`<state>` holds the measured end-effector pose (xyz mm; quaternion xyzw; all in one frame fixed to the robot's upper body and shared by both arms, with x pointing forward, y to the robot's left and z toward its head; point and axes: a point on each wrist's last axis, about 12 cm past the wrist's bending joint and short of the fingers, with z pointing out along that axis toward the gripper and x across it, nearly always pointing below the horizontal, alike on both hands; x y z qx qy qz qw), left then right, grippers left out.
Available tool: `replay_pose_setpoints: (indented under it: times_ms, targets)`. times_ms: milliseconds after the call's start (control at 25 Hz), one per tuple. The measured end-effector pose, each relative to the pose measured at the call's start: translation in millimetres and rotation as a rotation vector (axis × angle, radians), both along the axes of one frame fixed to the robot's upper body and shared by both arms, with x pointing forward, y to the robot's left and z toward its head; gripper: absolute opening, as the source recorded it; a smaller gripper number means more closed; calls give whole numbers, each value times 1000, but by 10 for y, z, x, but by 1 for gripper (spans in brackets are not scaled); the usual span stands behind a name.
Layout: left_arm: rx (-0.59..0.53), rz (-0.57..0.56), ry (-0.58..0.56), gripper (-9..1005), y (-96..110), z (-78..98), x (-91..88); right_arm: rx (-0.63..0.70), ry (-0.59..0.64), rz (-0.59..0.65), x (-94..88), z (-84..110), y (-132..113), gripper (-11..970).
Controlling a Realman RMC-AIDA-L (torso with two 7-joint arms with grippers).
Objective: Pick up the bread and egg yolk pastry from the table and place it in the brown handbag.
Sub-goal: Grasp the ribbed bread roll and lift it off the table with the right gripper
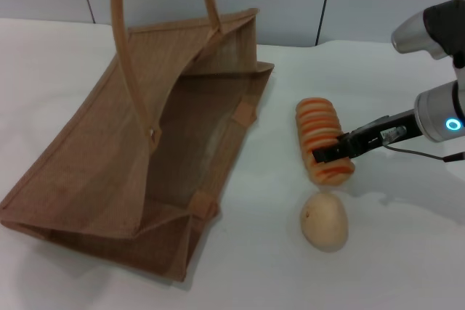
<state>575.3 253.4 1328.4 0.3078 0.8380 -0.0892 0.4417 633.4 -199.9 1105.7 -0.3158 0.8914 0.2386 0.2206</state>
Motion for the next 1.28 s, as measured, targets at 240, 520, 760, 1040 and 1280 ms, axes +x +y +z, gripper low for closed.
replay_pose_setpoints:
  times_ms: [240,520,760,1040,1280]
  targets:
    - [5,-4,4,113,-14,-9,4,-2,2,0,10,1,20,709]
    - [5,-4,4,113,-14,-8,4,-3,-1,-3,20,8,22,708]
    - [9,3,6,113,-1,-17,4,2,0,-4,26,36,20,709]
    - [21,17,9,114,9,-24,17,4,19,10,11,70,24,708]
    - [20,16,11,114,8,-28,19,-28,17,-14,31,60,-15,709]
